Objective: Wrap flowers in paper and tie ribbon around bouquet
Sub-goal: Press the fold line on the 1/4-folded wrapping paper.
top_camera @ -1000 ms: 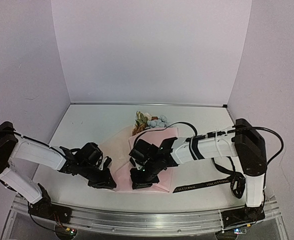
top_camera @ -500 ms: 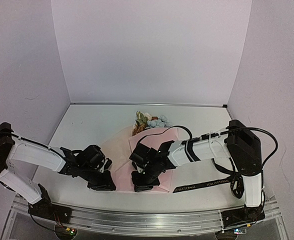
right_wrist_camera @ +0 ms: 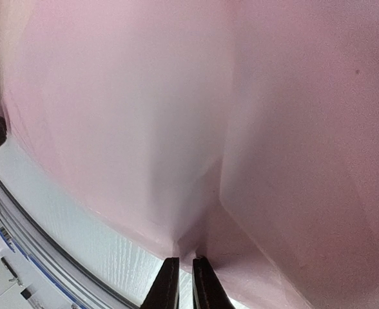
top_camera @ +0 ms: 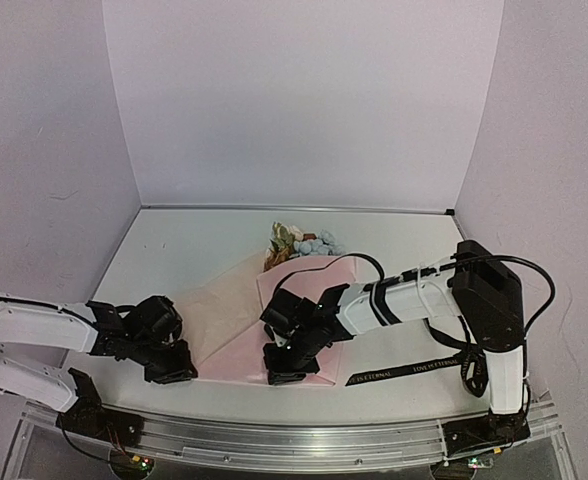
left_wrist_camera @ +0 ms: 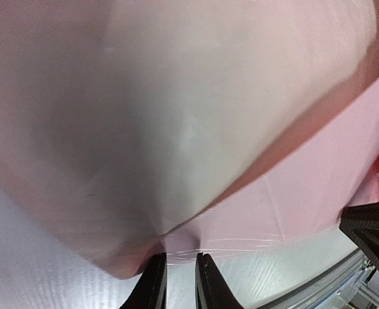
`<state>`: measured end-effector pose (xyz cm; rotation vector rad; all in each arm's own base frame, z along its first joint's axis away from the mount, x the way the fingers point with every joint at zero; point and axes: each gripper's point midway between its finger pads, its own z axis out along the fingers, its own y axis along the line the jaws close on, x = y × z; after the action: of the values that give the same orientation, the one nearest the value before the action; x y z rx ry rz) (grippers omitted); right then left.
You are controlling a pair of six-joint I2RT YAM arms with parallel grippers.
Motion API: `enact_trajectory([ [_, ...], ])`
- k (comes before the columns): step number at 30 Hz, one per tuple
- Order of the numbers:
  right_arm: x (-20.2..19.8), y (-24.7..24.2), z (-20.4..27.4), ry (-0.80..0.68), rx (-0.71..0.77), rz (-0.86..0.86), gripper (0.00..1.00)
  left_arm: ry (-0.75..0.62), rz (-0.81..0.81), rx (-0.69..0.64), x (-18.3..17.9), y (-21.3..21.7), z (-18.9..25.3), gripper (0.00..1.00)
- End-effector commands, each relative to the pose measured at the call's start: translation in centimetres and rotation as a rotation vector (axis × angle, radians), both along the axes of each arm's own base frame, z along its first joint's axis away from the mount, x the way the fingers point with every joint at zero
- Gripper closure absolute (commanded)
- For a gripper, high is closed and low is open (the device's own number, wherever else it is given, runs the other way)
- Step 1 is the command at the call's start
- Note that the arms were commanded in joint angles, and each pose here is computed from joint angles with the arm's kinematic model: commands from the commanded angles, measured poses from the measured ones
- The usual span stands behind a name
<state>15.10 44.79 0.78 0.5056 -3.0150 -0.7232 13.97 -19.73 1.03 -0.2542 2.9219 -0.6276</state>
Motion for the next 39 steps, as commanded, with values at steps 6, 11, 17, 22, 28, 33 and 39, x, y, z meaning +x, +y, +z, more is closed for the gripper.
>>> enact_trajectory([
  [6, -0.1, -0.6, -0.9, 0.0, -0.018, -0.011, 0.92, 0.024, 0.209, 0.195, -0.5, 5.9, 0.2, 0.76],
  [11, -0.1, -0.5, -0.8, -0.003, -0.011, -0.005, 0.92, -0.013, 0.245, 0.054, 0.6, 3.8, 2.3, 0.73],
  [17, -0.3, 0.0, -0.1, 0.006, 0.014, 0.004, 0.92, -0.023, 0.267, -0.146, 1.3, 0.9, 3.9, 0.68],
  [22, -0.4, 0.6, 1.5, 0.005, 0.049, 0.031, 0.92, 0.04, 0.411, -0.217, 0.5, 1.6, 3.3, 0.65],
  [28, -0.6, 1.4, 3.7, -0.019, 0.081, 0.07, 0.92, 0.062, 0.601, -0.279, -0.3, 3.4, 2.9, 0.66],
  [33, -0.6, 1.8, 5.0, -0.046, 0.094, 0.088, 0.92, 0.042, 0.674, -0.289, -0.2, 3.6, 2.2, 0.67],
  [39, -0.7, 1.8, 5.0, -0.045, 0.084, 0.096, 0.92, 0.027, 0.696, -0.257, 0.3, 3.6, 1.4, 0.72],
])
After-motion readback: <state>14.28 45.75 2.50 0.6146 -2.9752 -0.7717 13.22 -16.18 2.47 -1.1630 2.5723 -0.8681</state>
